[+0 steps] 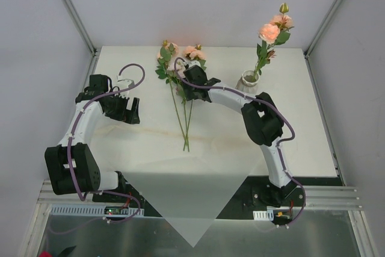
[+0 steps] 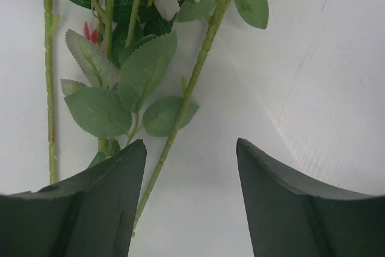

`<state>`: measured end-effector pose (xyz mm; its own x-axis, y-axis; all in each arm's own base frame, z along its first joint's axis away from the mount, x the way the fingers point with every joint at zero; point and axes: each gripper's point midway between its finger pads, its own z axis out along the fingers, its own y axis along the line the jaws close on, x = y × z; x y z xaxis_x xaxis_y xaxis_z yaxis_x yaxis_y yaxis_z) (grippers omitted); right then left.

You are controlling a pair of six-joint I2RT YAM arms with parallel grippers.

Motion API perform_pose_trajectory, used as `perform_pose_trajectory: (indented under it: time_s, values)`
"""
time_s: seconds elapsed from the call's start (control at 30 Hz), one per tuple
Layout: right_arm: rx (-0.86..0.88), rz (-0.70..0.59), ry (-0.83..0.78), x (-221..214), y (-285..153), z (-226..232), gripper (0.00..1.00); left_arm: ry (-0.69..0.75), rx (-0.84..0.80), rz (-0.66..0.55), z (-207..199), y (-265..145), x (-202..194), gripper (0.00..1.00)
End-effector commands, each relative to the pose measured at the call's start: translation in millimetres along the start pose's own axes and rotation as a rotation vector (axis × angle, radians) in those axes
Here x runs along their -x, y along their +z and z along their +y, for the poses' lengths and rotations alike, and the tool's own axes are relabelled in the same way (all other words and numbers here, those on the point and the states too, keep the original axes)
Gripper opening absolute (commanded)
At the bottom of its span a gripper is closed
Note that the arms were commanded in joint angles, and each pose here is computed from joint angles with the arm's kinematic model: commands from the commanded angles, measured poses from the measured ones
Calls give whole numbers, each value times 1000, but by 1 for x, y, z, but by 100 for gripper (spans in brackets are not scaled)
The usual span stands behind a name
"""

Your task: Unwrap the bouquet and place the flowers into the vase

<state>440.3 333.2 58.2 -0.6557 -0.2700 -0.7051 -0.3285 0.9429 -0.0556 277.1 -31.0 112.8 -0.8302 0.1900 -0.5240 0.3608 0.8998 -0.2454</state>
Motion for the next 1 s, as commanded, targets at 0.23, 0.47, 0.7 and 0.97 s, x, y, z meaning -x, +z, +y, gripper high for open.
perform_pose_trajectory:
  time_s: [0.23,0.47,0.7,0.97]
  values:
    - [48,15,71,6,10,15,55,25,22,-10,6,-2,1,91]
    - [45,52,101,-5,15,16,42,38,35,-10,8,-3,2,91]
    - [26,81,110,-11,11,14,40,41,40,-22,8,-6,5,91]
    - [6,12,126,11,-12,4,15,54,52,-27,8,-9,4,92]
